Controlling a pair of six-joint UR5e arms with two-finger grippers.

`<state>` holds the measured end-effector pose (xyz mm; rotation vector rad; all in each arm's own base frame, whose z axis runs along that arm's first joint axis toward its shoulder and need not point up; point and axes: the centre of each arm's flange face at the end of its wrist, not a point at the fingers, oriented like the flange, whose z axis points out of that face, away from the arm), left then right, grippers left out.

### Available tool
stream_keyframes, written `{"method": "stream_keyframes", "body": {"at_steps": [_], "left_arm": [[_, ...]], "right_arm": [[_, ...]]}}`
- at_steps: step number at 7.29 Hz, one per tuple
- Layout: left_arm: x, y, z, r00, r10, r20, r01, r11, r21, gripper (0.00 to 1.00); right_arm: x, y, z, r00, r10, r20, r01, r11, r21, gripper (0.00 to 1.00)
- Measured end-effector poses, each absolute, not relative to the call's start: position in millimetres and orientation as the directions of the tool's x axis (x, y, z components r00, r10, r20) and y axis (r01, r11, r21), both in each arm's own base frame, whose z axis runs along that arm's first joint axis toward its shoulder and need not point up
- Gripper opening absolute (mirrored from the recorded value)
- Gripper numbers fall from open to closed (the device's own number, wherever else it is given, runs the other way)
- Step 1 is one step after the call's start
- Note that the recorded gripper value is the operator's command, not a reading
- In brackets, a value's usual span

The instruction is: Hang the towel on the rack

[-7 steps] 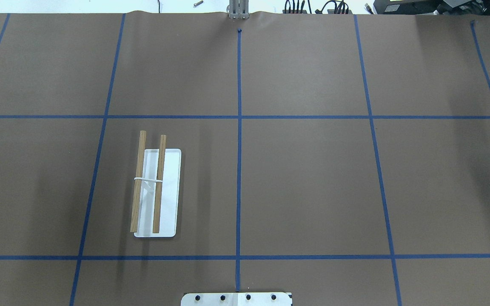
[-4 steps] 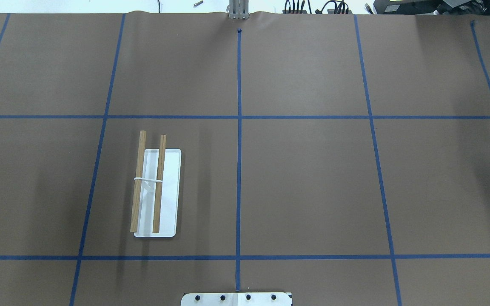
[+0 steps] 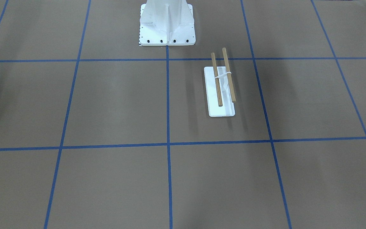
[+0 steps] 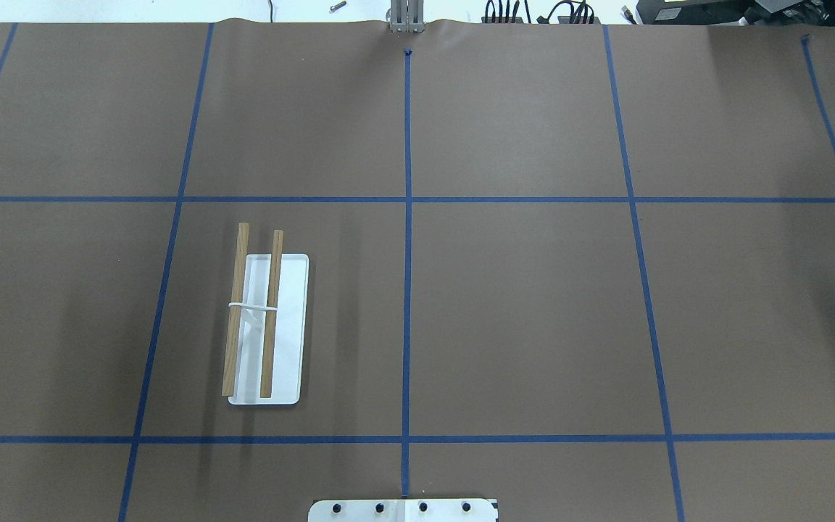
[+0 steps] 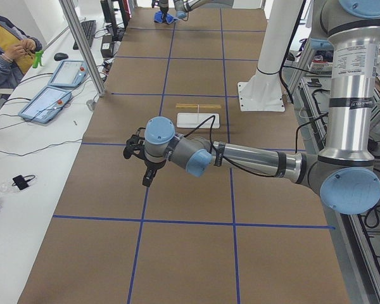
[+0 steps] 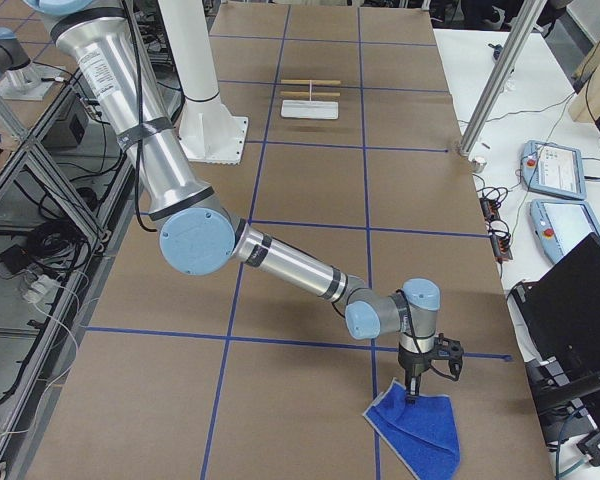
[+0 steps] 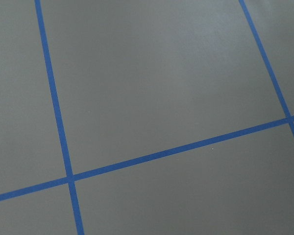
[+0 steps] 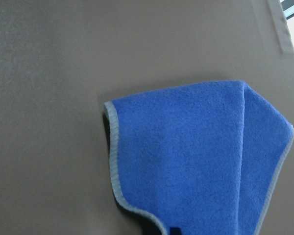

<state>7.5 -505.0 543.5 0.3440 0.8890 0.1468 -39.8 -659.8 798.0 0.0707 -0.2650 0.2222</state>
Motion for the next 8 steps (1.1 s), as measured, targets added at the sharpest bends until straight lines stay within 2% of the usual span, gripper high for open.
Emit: {"method": "stream_keyframes", "body": {"at_steps": [2, 3, 5, 8], "left_arm": [[8, -505, 544, 0.624, 0.268, -0.734, 0.017, 0.935, 0.355, 0.99], [8, -505, 544, 0.623, 0.267, -0.736, 0.017, 0.935, 0.354, 0.99], [10, -510, 541, 0.613, 0.277, -0.740, 0.015, 0.932, 0.362, 0.99], [33, -524, 515, 0.568, 0.308, -0.763, 0.027, 0.920, 0.391, 0.99]], "right_arm": [[-24, -666, 788, 0.951, 0.151, 0.269, -0.177, 0.982, 0.073, 0.00], [-14, -678, 764, 0.948, 0.154, 0.280, -0.185, 0.979, 0.089, 0.00], [-7, -702, 665, 0.935, 0.200, 0.292, -0.227, 0.972, 0.064, 0.00], [-38, -685, 486, 0.841, 0.368, 0.397, -0.363, 0.927, -0.090, 0.00]]}}
